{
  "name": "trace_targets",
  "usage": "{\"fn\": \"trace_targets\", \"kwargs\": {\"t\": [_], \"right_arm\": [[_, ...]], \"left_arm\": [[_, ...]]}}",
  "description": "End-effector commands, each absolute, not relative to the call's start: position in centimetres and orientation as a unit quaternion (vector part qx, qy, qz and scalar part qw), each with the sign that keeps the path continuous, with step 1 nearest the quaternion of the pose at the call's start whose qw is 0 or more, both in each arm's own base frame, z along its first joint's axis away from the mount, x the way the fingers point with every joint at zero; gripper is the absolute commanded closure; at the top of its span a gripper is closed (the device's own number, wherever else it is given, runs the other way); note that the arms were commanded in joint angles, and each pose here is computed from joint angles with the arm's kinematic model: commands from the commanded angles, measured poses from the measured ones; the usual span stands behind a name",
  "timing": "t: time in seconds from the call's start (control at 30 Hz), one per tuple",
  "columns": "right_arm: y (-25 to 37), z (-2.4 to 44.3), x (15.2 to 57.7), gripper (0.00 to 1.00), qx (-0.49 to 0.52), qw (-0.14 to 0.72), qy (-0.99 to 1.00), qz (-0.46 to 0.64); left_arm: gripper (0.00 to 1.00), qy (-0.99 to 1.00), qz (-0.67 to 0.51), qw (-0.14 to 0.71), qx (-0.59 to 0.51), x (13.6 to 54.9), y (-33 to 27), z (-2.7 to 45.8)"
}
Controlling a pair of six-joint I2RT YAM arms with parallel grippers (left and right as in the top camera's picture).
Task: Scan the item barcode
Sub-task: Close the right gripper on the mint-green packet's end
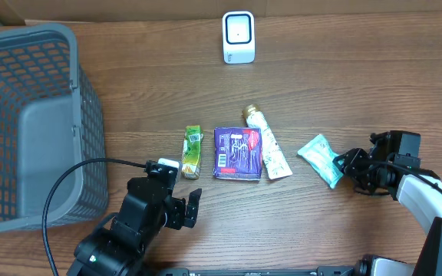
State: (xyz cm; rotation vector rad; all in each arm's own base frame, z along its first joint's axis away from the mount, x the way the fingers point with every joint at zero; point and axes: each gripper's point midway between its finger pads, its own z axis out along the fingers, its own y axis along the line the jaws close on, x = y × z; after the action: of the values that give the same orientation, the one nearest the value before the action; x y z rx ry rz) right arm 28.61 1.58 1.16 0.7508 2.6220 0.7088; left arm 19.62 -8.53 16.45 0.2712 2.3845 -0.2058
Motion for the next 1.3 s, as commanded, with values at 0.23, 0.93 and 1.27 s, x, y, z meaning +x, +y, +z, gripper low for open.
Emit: {"fn": "trace_targets", "kwargs": {"t": [0.23, 0.93, 1.27], "right_arm": [[2.4, 4.1, 32.7, 0.53, 0.156, 0.272, 0.904, 0.29], [3.0, -1.9, 29.3, 0.3, 0.263, 0.131, 0.909, 0.296], [3.4, -3.0, 26.9, 0.37, 0.284, 0.074, 0.911, 0.288]], "left_arm": [[0.0, 0.923, -0.073, 0.361, 0.114, 19.6, -8.5, 16.4], [0.0, 0.923, -0.073, 0.361, 0.114, 19.6, -8.5, 16.4], [0.0, 0.923, -0.073, 0.361, 0.114, 19.6, -8.5, 16.4]]}}
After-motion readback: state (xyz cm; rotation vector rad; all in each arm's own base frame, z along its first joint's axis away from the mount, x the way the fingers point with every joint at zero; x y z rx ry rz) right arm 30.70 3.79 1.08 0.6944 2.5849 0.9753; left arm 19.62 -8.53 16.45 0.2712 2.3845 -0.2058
